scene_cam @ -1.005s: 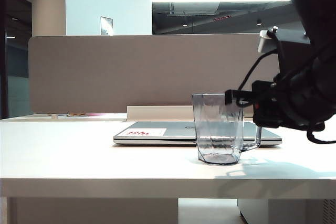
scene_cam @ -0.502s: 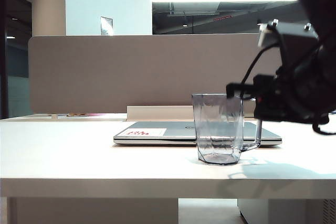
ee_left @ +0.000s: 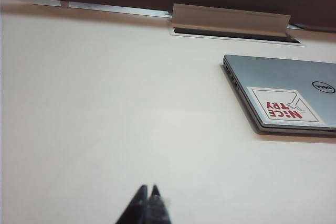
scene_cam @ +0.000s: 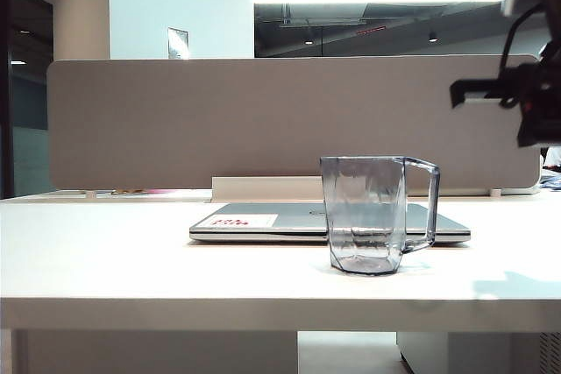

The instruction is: Pick up the water cup and place it on the side of the laptop close to you.

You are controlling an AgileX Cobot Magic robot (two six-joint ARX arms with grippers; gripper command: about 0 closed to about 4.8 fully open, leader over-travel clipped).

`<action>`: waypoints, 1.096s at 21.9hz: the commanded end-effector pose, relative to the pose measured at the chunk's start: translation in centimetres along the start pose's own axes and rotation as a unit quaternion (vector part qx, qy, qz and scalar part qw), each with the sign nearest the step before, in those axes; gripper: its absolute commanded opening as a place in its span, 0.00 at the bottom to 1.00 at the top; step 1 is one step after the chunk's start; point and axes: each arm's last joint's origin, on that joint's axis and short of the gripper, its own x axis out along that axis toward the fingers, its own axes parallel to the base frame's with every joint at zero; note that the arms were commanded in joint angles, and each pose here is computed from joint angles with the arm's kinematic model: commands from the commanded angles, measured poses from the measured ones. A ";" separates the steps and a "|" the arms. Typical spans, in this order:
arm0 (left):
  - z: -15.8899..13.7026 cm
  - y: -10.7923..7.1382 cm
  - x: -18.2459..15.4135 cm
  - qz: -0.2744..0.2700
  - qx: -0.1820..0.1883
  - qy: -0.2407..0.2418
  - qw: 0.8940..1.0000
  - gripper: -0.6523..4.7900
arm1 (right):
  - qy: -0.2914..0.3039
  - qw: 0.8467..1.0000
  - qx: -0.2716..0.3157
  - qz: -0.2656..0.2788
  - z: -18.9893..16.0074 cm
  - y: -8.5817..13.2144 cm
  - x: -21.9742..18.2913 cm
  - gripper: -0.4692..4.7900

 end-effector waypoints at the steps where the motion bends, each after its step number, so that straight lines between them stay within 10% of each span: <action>1: 0.2 0.0 0.0 -0.003 -0.001 -0.006 1.000 0.11 | -0.001 1.000 -0.022 -0.014 0.4 -0.8 -0.3 0.09; 24: 0.2 0.0 0.0 -0.003 -0.001 -0.005 1.000 0.11 | -0.055 0.996 0.068 -0.002 1.4 -5.3 1.3 0.09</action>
